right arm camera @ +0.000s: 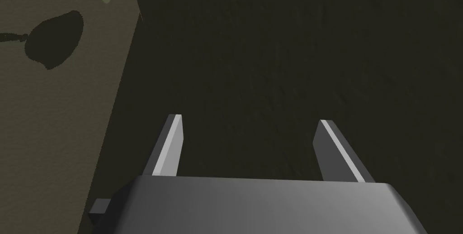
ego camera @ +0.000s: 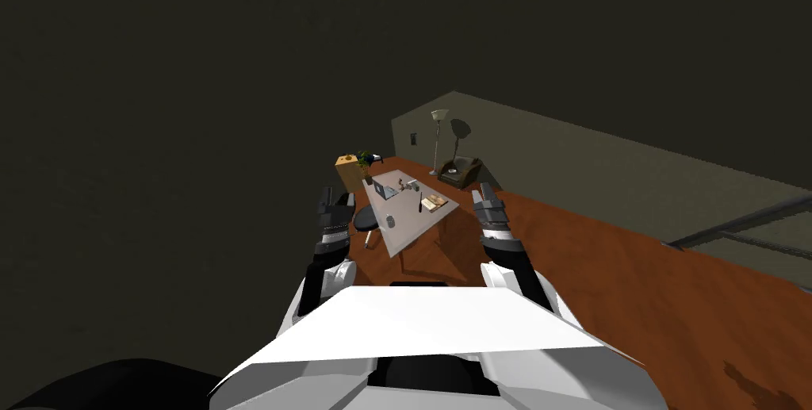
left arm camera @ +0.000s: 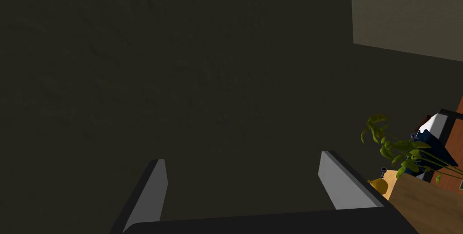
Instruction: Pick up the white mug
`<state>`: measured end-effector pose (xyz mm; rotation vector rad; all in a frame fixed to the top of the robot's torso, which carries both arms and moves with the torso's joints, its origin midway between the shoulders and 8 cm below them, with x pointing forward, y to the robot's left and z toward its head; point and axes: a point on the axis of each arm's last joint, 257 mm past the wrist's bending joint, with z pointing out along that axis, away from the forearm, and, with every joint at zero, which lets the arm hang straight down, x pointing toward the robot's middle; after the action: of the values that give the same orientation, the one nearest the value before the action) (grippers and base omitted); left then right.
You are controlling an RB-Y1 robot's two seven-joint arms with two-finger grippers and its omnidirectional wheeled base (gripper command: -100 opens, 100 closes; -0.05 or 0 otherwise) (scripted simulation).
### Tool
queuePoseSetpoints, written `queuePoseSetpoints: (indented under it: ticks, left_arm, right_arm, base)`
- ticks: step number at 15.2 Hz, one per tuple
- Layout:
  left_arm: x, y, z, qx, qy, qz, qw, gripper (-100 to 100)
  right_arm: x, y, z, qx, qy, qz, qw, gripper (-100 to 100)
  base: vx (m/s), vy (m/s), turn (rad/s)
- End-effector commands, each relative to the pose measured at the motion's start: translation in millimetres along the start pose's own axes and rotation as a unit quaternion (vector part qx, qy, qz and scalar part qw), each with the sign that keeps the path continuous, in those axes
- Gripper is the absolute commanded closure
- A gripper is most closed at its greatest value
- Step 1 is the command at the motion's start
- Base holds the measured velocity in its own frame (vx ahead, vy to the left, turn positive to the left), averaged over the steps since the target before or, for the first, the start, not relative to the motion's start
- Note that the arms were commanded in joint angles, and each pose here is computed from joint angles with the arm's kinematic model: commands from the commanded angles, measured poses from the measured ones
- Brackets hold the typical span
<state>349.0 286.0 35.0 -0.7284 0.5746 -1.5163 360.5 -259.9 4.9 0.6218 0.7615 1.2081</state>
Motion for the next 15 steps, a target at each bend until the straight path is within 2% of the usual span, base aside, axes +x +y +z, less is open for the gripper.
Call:
queuePoseSetpoints:
  ticks: [1,2,3,4,5,6,7,8,9,10,12,13,14,15]
  left_arm:
    - [-7.5,18.1,-2.3,-0.023,-0.005,-0.002,0.9997,-100]
    - [-18.5,36.8,-6.4,-0.051,-0.012,-0.004,0.9986,-100]
    - [-18.5,36.8,-6.4,-0.051,-0.012,-0.004,0.9986,-100]
    - [-31.2,56.5,-11.9,-0.081,-0.022,-0.007,0.9965,-100]
    - [-31.2,56.5,-11.9,-0.081,-0.022,-0.007,0.9965,-100]
    - [-45.3,75.7,-18.6,-0.110,-0.033,-0.010,0.9933,-100]
    - [-45.5,76.9,-18.9,-0.112,-0.033,-0.010,0.9931,-100]
    - [-61.3,97.0,-27.4,-0.143,-0.047,-0.014,0.9885,-100]
    - [-61.4,97.6,-27.6,-0.144,-0.047,-0.014,0.9883,-100]
    - [-78.2,115.9,-37.3,-0.173,-0.062,-0.018,0.9828,-100]
    - [-78.7,118.2,-38.2,-0.177,-0.063,-0.018,0.9819,-100]
    - [-96.4,136.6,-49.2,-0.209,-0.080,-0.022,0.9744,-100]
    - [-97.4,138.5,-50.7,-0.211,-0.082,-0.022,0.9739,-100]
    - [-114.7,150.9,-60.2,-0.231,-0.098,-0.027,0.9676,-100]
  right_arm:
    - [0.0,0.0,0.0,0.000,0.000,0.000,1.0000,0]
    - [0.0,0.0,0.0,0.000,0.000,0.000,1.0000,0]
    - [0.0,0.0,0.0,0.000,0.000,0.000,1.0000,0]
    - [0.0,0.0,0.0,0.000,0.000,0.000,1.0000,0]
    - [0.0,0.0,0.0,0.000,0.000,0.000,1.0000,0]
    - [0.0,0.0,0.0,0.000,0.000,0.000,1.0000,0]
    - [0.0,0.0,0.0,0.000,0.000,0.000,1.0000,0]
    - [0.0,0.0,0.0,0.000,0.000,0.000,1.0000,0]
    - [0.0,0.0,0.0,0.000,0.000,0.000,1.0000,0]
    - [0.0,0.0,0.0,0.000,0.000,0.000,1.0000,0]
    - [0.0,0.0,0.0,0.000,0.000,0.000,1.0000,0]
    - [0.0,0.0,0.0,0.000,0.000,0.000,1.0000,0]
    - [0.0,0.0,0.0,0.000,0.000,0.000,1.0000,0]
    - [0.0,0.0,0.0,0.000,0.000,0.000,1.0000,0]
  base:
    - [-0.006,-0.036,-0.121]
    - [-0.005,-0.042,-0.169]
    - [-0.003,-0.040,-0.133]
    - [-0.001,-0.040,-0.156]
    - [0.002,-0.035,-0.149]
    - [0.007,-0.040,-0.217]
    - [0.007,-0.037,-0.175]
    - [0.001,-0.041,-0.158]
    - [-0.001,-0.041,-0.152]
    - [0.003,-0.047,-0.214]
    - [0.004,-0.034,-0.129]
    - [0.010,-0.035,-0.183]
    - [0.011,-0.033,-0.168]
    - [0.015,-0.038,-0.256]
